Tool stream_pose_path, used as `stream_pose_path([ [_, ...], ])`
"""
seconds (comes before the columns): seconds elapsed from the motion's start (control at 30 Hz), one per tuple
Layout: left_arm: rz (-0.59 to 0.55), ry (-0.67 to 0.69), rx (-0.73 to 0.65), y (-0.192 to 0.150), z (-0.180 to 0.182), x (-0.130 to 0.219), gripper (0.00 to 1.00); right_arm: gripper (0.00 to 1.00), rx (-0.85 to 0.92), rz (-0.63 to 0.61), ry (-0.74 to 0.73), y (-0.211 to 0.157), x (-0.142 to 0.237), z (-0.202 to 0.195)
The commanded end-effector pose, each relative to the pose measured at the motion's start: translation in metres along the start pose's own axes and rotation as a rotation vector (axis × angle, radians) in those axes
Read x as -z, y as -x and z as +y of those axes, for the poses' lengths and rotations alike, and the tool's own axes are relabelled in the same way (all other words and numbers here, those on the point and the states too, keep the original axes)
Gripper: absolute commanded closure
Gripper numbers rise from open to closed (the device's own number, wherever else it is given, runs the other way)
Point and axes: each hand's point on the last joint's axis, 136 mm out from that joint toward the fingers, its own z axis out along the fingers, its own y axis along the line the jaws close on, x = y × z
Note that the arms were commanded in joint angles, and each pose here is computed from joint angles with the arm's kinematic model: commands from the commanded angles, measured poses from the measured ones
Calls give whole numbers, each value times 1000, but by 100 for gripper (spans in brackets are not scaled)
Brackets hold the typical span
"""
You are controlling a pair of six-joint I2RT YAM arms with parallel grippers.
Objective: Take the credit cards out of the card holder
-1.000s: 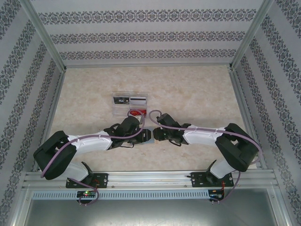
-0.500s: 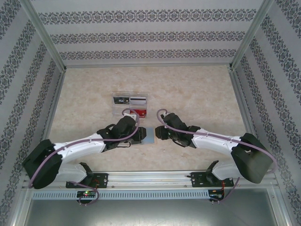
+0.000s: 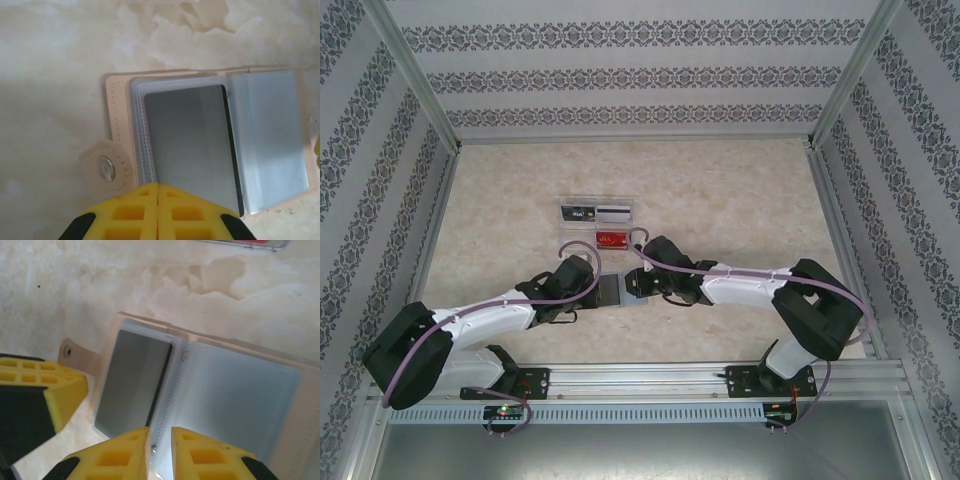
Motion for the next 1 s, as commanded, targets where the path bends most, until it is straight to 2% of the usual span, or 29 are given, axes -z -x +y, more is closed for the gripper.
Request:
stream_pose_path([
  [0.0,9,8,15,-3,6,-3,92,80,-24,10,77,4,-7,20],
  [0.7,50,-26,33,-15,4,-16,92,78,-88,82,86,-11,-32,14],
  [0.83,53,-23,34,-16,5,-16,92,85,-94,85,88,-11,-34,14],
  [0.97,51,-23,35,-15,5,-15,93,99,-99,88,86,-12,-34,13],
])
